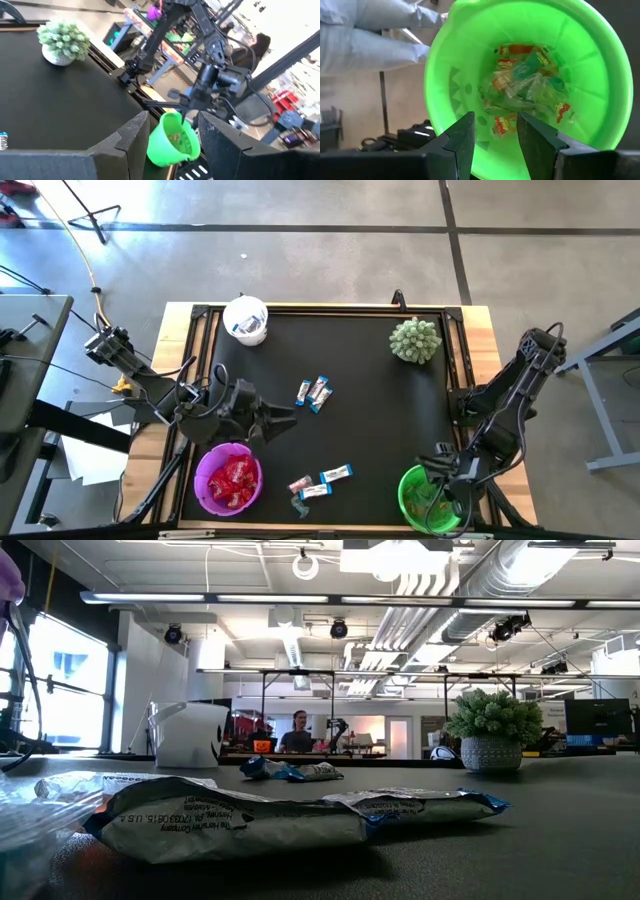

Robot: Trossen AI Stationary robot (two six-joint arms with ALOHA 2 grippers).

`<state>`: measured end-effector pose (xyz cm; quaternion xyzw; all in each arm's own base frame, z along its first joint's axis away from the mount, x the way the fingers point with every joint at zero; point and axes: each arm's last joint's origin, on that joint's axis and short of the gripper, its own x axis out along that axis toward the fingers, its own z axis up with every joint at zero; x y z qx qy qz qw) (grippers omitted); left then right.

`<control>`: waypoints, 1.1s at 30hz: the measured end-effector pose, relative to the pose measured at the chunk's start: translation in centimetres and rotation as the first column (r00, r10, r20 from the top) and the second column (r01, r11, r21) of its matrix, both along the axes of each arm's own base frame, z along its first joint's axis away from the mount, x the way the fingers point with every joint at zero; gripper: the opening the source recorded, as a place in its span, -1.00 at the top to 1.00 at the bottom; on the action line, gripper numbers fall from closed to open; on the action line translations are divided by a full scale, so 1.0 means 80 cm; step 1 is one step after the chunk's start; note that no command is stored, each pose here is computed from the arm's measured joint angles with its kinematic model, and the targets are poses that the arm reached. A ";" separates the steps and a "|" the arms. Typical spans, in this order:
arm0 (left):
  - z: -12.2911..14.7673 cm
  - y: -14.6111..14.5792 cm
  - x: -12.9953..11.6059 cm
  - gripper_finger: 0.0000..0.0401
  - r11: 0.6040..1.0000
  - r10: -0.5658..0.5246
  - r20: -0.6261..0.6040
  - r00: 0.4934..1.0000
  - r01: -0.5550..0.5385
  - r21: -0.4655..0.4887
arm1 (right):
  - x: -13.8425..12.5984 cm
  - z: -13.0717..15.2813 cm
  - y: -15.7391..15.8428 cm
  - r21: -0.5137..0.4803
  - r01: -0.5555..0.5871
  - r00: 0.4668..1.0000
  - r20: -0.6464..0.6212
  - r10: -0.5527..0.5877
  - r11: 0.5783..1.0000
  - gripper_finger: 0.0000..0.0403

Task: Sort candy
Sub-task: Put the orange gummy into the green bucket

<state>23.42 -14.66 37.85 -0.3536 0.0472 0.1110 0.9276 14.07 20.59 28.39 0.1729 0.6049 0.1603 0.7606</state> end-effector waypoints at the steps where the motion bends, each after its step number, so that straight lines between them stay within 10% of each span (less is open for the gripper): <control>1: 0.000 0.000 0.000 0.21 1.000 -0.011 -0.002 1.000 0.011 0.003 | 0.000 0.000 0.000 0.003 0.013 1.000 -0.006 -0.013 1.000 0.31; 10: -0.001 -0.002 0.000 0.21 0.997 -0.070 -0.017 0.997 0.070 0.026 | 0.013 0.003 -0.003 0.034 0.067 0.997 0.032 -0.068 0.997 0.31; 33: -0.006 -0.032 -0.017 0.21 0.901 -0.433 -0.087 0.897 0.433 -0.022 | 0.184 -0.038 -0.045 0.181 0.149 0.915 0.348 -0.205 0.972 0.32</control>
